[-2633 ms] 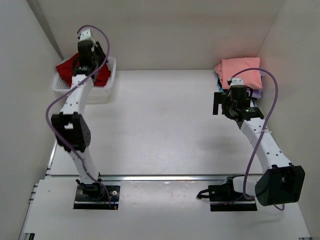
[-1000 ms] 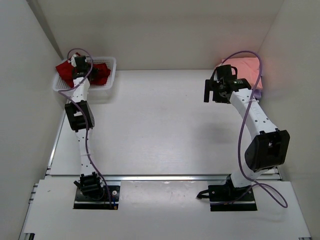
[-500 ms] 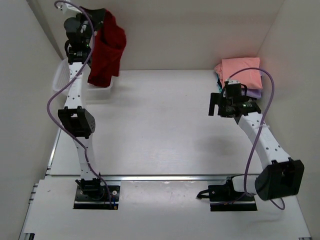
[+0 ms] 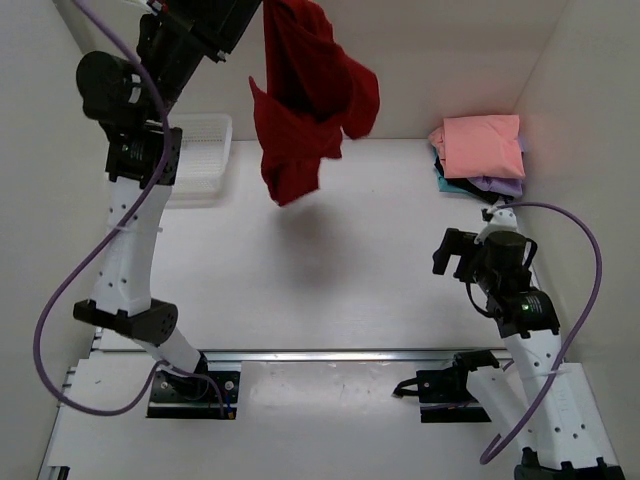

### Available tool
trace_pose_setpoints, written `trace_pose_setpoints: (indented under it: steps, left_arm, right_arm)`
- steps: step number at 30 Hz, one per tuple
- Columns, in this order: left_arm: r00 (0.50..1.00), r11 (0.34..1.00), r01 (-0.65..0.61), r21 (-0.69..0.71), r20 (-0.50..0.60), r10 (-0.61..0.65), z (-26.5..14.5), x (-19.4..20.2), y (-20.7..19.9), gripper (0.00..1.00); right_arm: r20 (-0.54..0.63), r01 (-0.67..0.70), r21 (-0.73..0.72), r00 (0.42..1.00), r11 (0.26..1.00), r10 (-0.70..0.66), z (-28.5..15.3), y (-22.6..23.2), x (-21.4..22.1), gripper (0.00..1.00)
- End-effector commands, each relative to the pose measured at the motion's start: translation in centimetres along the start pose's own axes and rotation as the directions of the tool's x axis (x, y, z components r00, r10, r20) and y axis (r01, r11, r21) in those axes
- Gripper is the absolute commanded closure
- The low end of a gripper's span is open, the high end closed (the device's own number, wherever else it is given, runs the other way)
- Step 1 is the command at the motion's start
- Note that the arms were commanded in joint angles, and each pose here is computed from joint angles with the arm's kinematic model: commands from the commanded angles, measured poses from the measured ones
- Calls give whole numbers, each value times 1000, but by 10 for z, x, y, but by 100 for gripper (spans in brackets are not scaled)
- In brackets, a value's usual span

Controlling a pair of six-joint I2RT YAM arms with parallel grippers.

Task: Fold and stack the t-shirts
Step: Move the tshirt to the center of the board, then flatten out the tshirt

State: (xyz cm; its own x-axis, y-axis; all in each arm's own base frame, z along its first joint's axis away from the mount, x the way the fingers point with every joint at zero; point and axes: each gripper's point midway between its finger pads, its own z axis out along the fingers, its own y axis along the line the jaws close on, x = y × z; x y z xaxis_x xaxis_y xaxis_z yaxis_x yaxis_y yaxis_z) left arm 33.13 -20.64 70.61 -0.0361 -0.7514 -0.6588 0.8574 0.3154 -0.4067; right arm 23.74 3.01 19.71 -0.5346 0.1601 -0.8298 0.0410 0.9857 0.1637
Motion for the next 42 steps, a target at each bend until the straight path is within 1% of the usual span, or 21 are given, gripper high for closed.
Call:
trace_pose_setpoints:
  steps: [1,5,6,7,8,9,10,11,15,16,17,20,22,23,24,26,27,28,34,37,42]
  left_arm:
    - [981,985,161,57,-121,-153,-11,20,-29,100]
    - [901,941,337,19,-295,-317,-27,57,-16,100]
    - [841,909,414,-46,-362,-401,-34,82,3,100]
    - [822,897,441,-37,-385,-420,-40,87,-2,100]
    - [771,872,477,-115,-421,-477,-52,116,23,100]
    - [740,850,485,-207,-420,-525,-69,139,48,100]
    - [757,853,460,-246,-394,-522,-80,141,60,100]
    - [746,801,448,-398,-328,-580,-115,169,120,100]
    - [694,681,453,-576,-251,-674,-165,214,209,98]
    - [686,656,447,-608,-237,-687,-177,224,233,68]
    - [684,650,450,-612,-231,-691,-179,228,247,57]
    - [662,628,467,-623,-224,-715,-188,241,264,47]
    - [658,613,432,-661,-235,-716,-204,256,267,46]
    - [661,609,404,-683,-242,-710,-212,260,267,47]
    - [646,566,385,-729,-226,-729,-229,271,273,47]
    - [667,559,289,-777,-255,-700,-256,280,268,48]
    - [648,465,237,-853,-218,-730,-287,293,272,48]
    - [657,463,178,-869,-245,-713,-307,300,267,47]
    - [690,169,-189,-967,-253,-678,-450,306,263,43]
    - [703,81,-324,-943,-297,-646,-482,298,265,40]
    - [712,31,-359,-933,-295,-637,-513,306,271,34]
  right_arm:
    - [-11,6,15,1000,1000,-5,-4,-10,4,1]
    - [-5,42,-24,999,999,-42,1,-8,-5,0]
    - [9,59,-57,998,997,-59,3,1,-10,1]
    - [8,65,-76,998,995,-65,4,7,-12,1]
    - [0,64,-96,998,993,-65,7,13,-14,1]
    - [-3,76,-138,997,988,-77,10,24,-16,1]
    - [-24,75,-169,996,983,-80,15,33,-13,1]
    - [-20,79,-215,996,973,-85,16,46,-16,1]
    - [-73,56,-307,994,950,-82,28,74,-11,1]
    - [-84,63,-349,992,935,-98,29,89,-9,1]
    - [-111,70,-367,987,928,-118,33,98,-3,1]
    - [-140,62,-426,981,903,-133,40,127,-4,1]
    - [-152,50,-480,979,876,-140,43,147,-5,7]
    - [-160,42,-504,977,863,-141,44,161,-4,19]
    - [-154,46,-524,977,851,-148,43,170,-7,24]
    - [-198,39,-580,962,814,-187,46,197,9,50]
    - [-199,26,-609,963,793,-184,44,210,5,57]
    - [-219,25,-636,952,771,-211,46,224,15,64]
    - [-282,-1,-736,909,677,-306,53,284,58,49]
    - [-273,19,-747,903,664,-332,67,308,68,40]
    - [-321,61,-727,851,684,-416,86,338,113,33]
